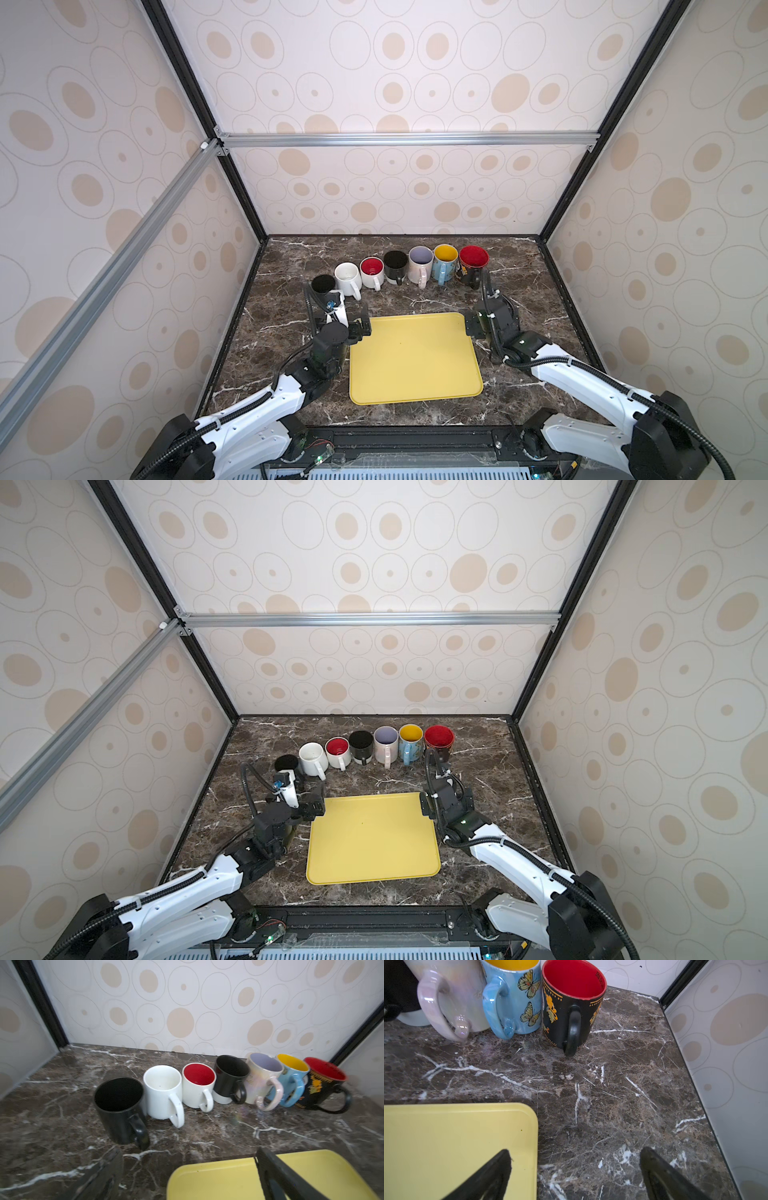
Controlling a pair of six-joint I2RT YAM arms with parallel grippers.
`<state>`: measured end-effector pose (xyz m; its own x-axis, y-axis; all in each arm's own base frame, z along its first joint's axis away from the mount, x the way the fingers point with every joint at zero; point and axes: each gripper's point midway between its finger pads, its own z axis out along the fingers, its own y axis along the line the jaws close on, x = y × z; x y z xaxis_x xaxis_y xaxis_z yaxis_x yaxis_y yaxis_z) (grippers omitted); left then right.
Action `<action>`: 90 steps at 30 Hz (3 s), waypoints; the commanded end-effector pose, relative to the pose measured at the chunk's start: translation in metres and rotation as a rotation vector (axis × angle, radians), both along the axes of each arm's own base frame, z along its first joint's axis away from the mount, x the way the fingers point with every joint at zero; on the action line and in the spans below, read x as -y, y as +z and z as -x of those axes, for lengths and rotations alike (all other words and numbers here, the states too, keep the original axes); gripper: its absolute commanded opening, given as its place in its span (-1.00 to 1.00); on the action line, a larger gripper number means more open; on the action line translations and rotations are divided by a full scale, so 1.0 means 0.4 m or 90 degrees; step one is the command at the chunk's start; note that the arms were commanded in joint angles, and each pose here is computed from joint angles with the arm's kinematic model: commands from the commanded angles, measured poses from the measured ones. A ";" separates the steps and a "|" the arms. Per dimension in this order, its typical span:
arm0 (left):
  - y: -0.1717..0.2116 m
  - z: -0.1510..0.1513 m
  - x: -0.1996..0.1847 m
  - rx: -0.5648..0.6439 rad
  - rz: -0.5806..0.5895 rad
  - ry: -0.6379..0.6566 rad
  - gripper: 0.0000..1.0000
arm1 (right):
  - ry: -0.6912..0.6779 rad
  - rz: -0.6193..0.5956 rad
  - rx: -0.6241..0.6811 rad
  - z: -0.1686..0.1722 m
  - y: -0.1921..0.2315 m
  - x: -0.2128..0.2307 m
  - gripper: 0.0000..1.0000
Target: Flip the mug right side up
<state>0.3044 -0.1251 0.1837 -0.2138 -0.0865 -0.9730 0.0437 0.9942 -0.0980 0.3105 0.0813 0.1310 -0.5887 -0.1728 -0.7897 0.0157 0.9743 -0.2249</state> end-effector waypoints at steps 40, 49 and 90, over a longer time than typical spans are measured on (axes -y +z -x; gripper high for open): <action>-0.135 -0.180 -0.368 0.072 -0.112 0.136 1.00 | -0.080 -0.067 0.178 -0.162 -0.024 0.234 0.97; -0.135 -0.179 -0.370 0.072 -0.112 0.139 1.00 | -0.046 -0.060 0.158 -0.200 -0.104 0.209 0.97; -0.134 -0.180 -0.369 0.073 -0.113 0.138 1.00 | -0.066 -0.075 0.157 -0.210 -0.109 0.233 0.97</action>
